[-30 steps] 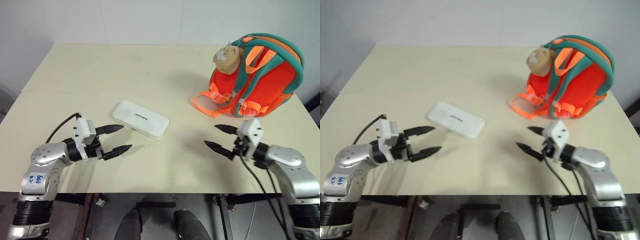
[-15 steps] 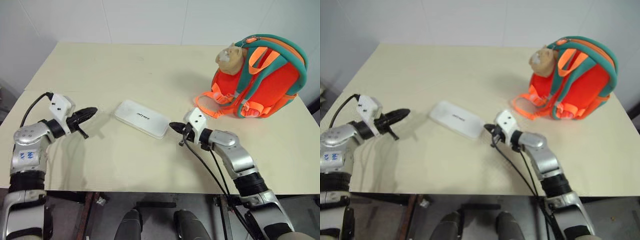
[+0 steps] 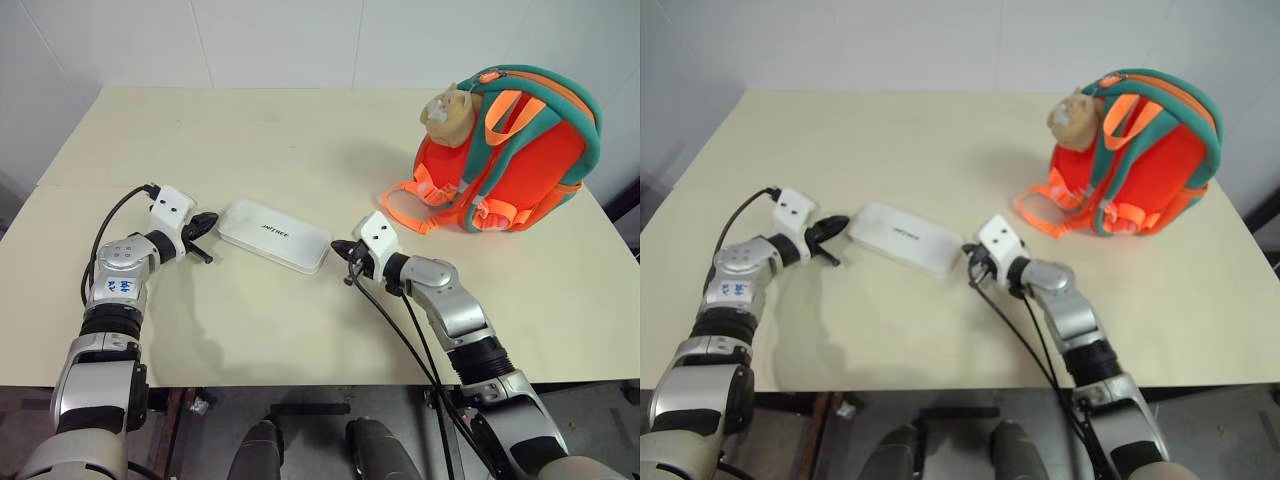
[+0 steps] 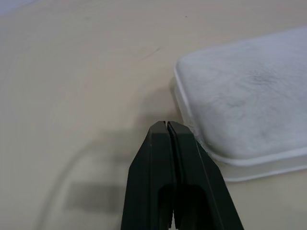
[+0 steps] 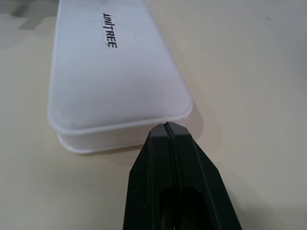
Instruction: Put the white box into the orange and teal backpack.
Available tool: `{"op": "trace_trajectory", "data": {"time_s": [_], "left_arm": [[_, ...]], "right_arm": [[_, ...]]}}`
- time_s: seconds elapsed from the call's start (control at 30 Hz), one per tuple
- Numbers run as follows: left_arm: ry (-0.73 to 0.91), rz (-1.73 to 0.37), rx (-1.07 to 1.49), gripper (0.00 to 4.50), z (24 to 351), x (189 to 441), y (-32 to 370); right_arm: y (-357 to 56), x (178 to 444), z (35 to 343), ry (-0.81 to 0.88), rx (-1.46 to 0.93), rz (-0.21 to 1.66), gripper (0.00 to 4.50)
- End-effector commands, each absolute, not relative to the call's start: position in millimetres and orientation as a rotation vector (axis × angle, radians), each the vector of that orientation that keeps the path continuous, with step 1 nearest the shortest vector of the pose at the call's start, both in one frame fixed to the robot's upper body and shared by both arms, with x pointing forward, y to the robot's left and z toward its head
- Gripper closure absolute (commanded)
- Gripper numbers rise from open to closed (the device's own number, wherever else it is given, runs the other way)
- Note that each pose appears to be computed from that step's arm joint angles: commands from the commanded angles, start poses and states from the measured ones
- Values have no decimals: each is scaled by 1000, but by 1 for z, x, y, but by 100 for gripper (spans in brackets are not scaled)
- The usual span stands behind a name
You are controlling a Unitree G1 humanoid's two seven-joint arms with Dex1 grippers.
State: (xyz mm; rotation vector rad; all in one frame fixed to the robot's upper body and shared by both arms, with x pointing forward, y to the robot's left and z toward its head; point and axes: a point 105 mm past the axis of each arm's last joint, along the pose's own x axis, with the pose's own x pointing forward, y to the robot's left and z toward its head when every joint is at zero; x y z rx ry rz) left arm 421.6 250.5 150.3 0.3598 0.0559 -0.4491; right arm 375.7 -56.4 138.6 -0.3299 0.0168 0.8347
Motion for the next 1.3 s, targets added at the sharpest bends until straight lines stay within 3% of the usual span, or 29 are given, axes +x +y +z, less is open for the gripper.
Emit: {"op": "trace_trajectory", "data": {"time_s": [0.03, 0.23, 0.67, 1.0, 1.3], "left_arm": [[20, -399, 375, 445, 165, 423, 264], [39, -361, 378, 445, 163, 427, 267], [40, -601, 320, 445, 149, 425, 216], [67, -862, 307, 445, 127, 380, 186], [82, -954, 249, 445, 113, 350, 144]], "right_arm": [[-60, 371, 151, -19, -326, 839, 450], [-54, 374, 145, -2, -325, 841, 450], [-42, 381, 138, 16, -282, 860, 450], [-67, 371, 142, 28, -298, 851, 450], [-124, 348, 141, 125, -355, 836, 450]]}}
